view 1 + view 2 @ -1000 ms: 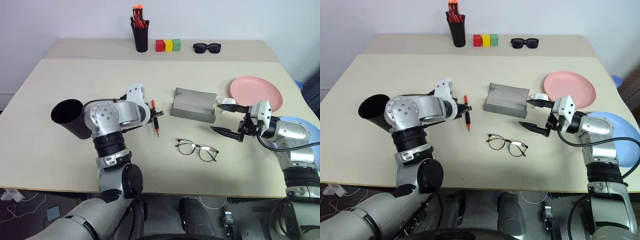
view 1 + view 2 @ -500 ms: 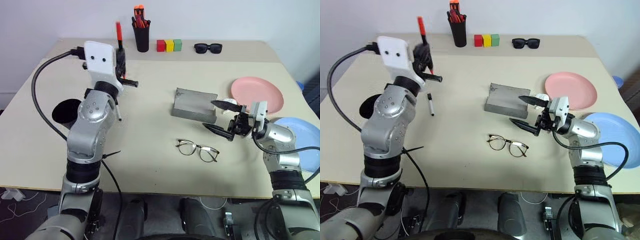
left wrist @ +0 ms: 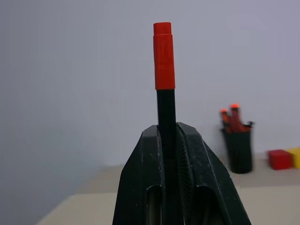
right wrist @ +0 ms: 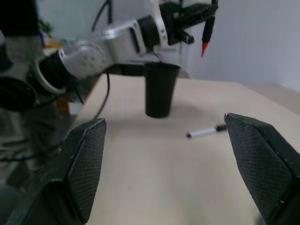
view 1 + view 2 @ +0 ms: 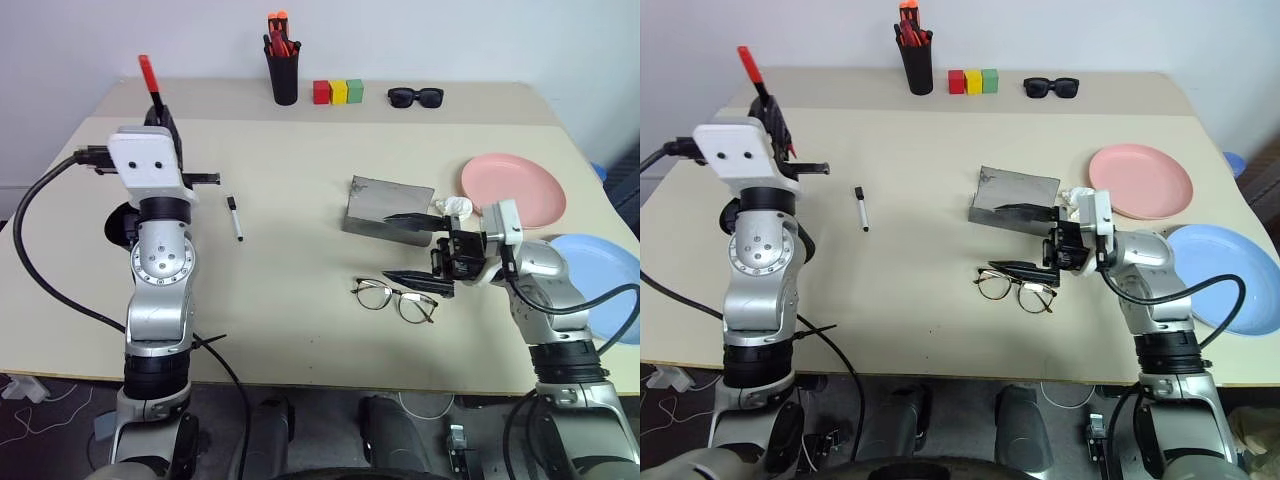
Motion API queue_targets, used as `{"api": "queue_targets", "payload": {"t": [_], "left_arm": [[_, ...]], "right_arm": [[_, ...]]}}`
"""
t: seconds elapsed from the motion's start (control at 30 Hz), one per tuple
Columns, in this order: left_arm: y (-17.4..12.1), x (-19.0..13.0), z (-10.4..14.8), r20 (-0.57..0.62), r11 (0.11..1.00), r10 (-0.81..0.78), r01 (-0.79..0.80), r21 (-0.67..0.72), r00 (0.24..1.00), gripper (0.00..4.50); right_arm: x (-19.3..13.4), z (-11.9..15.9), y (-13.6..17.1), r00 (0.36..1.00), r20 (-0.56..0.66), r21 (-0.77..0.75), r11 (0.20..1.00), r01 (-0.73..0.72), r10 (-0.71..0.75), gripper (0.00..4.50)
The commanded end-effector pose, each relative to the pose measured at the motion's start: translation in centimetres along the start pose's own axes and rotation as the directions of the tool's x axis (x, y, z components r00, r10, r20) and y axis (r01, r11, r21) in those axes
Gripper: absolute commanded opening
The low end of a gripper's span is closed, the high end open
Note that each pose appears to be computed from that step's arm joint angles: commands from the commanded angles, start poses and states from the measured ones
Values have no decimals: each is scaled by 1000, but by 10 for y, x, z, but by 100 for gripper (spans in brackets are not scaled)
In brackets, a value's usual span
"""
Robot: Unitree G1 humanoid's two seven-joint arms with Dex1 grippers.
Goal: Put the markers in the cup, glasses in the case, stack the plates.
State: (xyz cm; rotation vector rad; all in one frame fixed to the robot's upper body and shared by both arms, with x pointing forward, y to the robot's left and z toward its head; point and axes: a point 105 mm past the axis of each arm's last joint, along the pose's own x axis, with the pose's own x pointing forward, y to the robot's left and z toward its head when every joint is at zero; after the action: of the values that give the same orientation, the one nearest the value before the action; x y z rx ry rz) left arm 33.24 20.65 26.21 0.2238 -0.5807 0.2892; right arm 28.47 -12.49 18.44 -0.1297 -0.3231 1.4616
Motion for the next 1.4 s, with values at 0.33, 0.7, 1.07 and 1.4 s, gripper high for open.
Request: {"api": "queue_targets", "payload": {"t": [0.33, 0.7, 1.07, 1.4], "left_arm": [[18, -18, 2, -17, 992, 129, -129, -3, 992, 6], [43, -45, 34, -4, 987, 148, -148, 60, 989, 6], [56, -58, 10, -74, 971, 210, -199, 134, 975, 6], [63, -60, -2, -92, 965, 232, -218, 143, 968, 6]], "right_arm": [[21, 17, -5, 997, 67, -3, 1000, -26, 26, 413], [26, 16, -14, 999, 40, 10, 1000, 13, -13, 413], [39, 19, -19, 998, 56, 25, 1000, -11, 9, 413], [21, 3, -18, 999, 42, 37, 999, 10, -12, 413]]}}
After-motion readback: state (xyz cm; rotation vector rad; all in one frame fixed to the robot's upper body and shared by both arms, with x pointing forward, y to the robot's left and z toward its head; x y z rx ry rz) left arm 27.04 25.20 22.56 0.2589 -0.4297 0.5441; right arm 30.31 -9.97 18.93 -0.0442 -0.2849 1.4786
